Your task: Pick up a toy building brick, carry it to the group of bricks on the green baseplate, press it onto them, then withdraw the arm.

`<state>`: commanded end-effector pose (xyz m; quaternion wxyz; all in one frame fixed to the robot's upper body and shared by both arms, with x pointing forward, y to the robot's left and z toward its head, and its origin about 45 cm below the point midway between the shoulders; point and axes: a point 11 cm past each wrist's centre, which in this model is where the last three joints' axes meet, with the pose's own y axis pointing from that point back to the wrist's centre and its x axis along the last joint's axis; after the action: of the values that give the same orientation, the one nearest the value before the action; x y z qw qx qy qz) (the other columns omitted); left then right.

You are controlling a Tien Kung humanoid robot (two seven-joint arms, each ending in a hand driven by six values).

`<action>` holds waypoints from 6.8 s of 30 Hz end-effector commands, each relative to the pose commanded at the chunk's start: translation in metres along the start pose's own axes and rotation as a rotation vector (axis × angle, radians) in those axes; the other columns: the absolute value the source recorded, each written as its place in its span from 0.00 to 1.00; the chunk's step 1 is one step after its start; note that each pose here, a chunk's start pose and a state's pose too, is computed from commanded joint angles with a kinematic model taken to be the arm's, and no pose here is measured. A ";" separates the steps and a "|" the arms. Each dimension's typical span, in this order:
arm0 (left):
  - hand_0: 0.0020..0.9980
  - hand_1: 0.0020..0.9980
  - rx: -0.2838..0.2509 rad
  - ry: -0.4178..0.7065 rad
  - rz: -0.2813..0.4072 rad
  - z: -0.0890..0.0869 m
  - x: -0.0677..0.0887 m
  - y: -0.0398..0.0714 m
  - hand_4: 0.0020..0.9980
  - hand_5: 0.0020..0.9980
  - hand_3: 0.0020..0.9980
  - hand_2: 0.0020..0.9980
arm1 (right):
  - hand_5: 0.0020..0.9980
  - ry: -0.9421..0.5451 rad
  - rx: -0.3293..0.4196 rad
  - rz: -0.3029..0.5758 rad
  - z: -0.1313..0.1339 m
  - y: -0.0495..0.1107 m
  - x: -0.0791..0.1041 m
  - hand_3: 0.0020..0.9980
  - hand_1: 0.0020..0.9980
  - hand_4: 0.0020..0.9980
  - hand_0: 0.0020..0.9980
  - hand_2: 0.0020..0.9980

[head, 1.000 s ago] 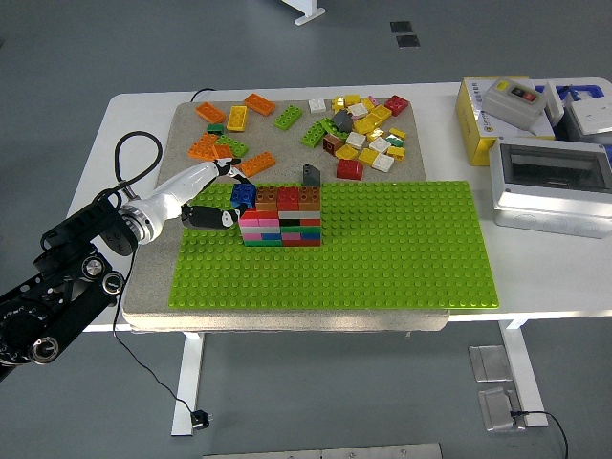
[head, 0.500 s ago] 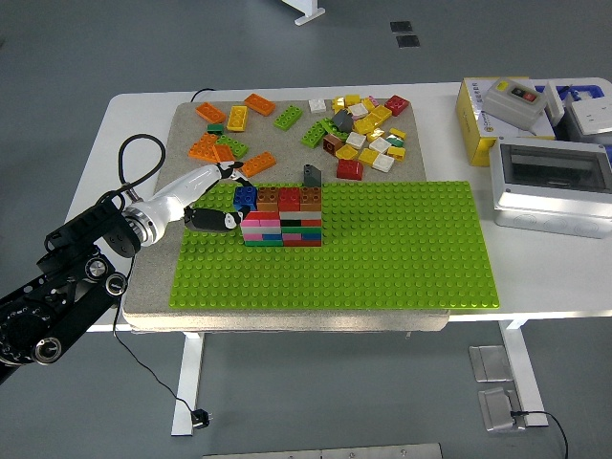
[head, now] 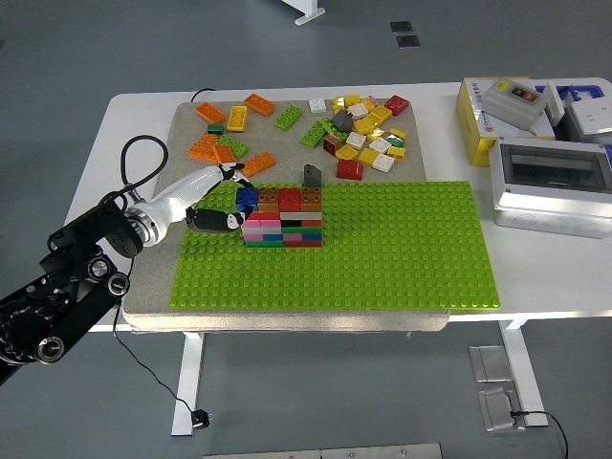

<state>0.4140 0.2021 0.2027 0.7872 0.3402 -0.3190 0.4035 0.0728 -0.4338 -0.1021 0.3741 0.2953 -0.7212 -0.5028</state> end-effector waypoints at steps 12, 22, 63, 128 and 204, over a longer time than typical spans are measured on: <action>0.97 0.98 0.010 0.003 -0.008 -0.003 -0.003 0.000 0.52 0.23 0.53 0.99 | 1.00 0.001 0.005 0.002 -0.001 0.000 0.001 0.82 0.77 0.58 0.78 0.81; 0.97 0.98 0.025 0.003 -0.018 -0.007 -0.005 0.000 0.45 0.25 0.56 0.99 | 1.00 0.004 0.005 0.005 0.000 0.000 0.001 0.82 0.77 0.58 0.78 0.81; 0.97 0.99 0.040 0.009 -0.032 -0.009 -0.007 -0.002 0.49 0.30 0.75 1.00 | 1.00 0.009 0.016 0.005 -0.002 0.000 0.001 0.81 0.76 0.57 0.78 0.81; 0.97 0.99 0.001 -0.043 0.058 0.018 0.019 0.053 0.79 0.59 0.80 1.00 | 1.00 0.009 0.011 0.024 0.002 -0.001 0.009 0.80 0.76 0.57 0.79 0.80; 0.96 0.95 0.004 -0.012 0.141 -0.011 0.044 0.086 0.79 0.64 0.78 0.97 | 1.00 -0.037 0.002 0.041 0.006 -0.001 0.015 0.79 0.75 0.57 0.79 0.79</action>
<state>0.3635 0.2673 0.2550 0.7540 0.3210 -0.3461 0.4567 0.0600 -0.4432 -0.1007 0.3705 0.2714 -0.7345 -0.4996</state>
